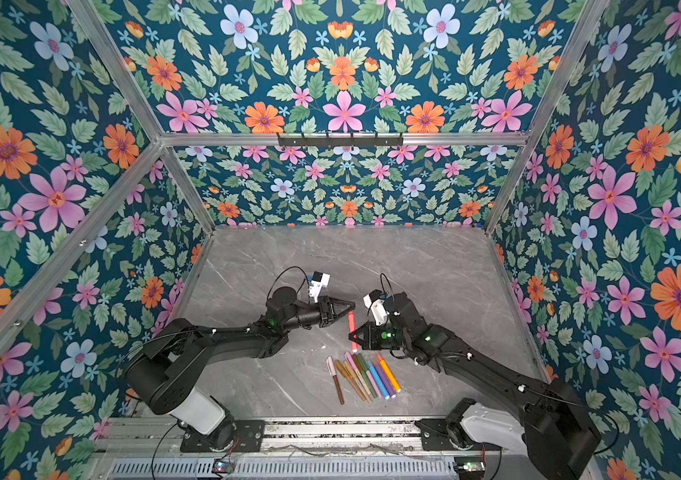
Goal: Open the pen caps
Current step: 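Pull the cap off with the left gripper while the right gripper holds the marker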
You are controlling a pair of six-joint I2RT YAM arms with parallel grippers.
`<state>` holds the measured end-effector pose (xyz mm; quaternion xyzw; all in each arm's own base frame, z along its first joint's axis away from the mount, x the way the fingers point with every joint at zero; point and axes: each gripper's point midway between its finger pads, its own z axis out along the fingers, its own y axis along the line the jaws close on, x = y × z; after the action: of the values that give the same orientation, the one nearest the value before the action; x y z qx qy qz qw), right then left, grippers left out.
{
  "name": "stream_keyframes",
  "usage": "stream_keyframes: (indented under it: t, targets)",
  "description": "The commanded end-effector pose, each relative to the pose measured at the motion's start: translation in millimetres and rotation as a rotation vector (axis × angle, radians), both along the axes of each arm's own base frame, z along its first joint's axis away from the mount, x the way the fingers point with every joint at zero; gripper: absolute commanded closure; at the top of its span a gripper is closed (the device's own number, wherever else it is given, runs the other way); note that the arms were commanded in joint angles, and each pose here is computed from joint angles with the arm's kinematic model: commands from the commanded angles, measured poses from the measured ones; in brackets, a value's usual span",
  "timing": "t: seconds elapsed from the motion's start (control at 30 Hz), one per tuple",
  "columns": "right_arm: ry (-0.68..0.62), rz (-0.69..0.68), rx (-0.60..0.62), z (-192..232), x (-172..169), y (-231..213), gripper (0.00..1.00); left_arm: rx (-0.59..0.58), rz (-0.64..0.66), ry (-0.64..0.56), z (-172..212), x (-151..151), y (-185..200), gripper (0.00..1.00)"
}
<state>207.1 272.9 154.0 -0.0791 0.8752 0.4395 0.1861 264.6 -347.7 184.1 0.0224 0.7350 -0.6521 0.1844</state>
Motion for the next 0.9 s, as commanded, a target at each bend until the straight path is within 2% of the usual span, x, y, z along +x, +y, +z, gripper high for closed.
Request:
stream_keyframes:
  t: [0.0,0.17,0.27,0.37,0.5,0.7,0.87]
  targets:
    - [0.047,-0.036,-0.055,-15,-5,-9,1.0,-0.029,-0.008,-0.075,22,7,-4,1.0]
    - [0.033,-0.013,-0.139,-32,-23,-8,1.0,0.121,0.041,-0.166,40,56,0,1.0]
    - [0.035,0.004,-0.134,-37,-32,-1,1.0,0.161,0.082,-0.214,55,87,10,1.0]
    - [0.038,-0.013,-0.11,-39,-34,0,1.0,0.151,0.073,-0.205,55,101,14,1.0]
    - [0.029,-0.024,-0.118,-39,-34,-3,1.0,0.199,0.107,-0.176,33,110,29,1.0]
    - [0.013,-0.053,-0.195,-43,-29,-14,1.0,0.608,0.172,-0.096,-48,114,68,1.0]
    - [0.007,-0.085,-0.223,-47,-25,-20,1.0,0.848,0.158,-0.02,-99,109,95,1.0]
